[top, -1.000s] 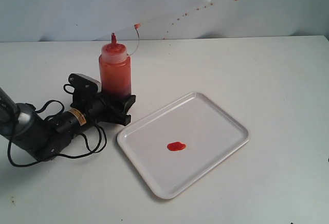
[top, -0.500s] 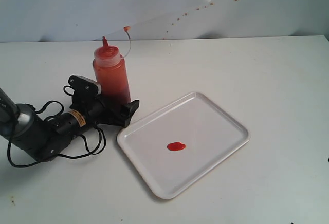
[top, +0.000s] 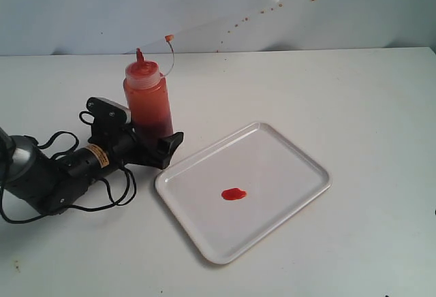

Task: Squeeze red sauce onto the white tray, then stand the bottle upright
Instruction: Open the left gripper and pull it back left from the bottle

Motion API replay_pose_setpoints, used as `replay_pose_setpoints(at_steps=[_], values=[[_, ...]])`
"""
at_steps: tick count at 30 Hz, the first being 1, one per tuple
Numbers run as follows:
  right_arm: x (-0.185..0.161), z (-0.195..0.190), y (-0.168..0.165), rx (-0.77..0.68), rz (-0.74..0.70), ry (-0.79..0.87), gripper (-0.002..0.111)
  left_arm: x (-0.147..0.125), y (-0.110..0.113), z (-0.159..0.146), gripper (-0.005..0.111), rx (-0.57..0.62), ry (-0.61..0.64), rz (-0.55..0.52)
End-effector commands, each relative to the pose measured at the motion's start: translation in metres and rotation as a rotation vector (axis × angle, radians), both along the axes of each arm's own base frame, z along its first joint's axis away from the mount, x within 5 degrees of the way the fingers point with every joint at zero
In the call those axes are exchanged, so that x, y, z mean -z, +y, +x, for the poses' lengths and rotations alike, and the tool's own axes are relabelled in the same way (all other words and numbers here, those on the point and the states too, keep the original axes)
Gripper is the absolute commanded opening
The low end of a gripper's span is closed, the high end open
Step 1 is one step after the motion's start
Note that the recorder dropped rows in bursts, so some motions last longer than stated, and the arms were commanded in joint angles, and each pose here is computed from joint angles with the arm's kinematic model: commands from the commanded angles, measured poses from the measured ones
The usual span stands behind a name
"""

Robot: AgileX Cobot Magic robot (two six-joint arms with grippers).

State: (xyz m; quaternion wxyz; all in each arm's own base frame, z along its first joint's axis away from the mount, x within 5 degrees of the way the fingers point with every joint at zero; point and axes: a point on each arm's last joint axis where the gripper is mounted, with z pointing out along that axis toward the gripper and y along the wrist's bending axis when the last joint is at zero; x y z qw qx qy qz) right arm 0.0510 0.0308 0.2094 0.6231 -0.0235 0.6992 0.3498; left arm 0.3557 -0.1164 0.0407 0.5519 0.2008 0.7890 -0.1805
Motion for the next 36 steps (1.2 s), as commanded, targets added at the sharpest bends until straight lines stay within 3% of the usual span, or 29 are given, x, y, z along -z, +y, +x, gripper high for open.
replay_pose_setpoints(at_steps=[1,17,22,29,36], values=[[0.001,0.0,0.0,0.0,0.007,0.007,0.0,-0.004,0.002,-0.006,0.105,-0.004,0.011,0.006],[0.001,0.0,0.0,0.0,0.007,0.007,0.0,-0.007,0.003,-0.01,0.105,-0.001,0.014,0.007],[0.001,0.0,0.0,0.0,0.009,0.008,0.0,-0.028,-0.002,-0.012,0.105,0.1,0.019,0.092],[0.001,0.0,0.0,0.0,0.009,0.008,0.0,-0.046,0.007,-0.017,0.105,0.066,0.144,0.24],[0.001,0.0,0.0,0.0,0.009,0.008,0.0,-0.075,0.011,-0.038,0.105,0.071,0.073,0.201]])
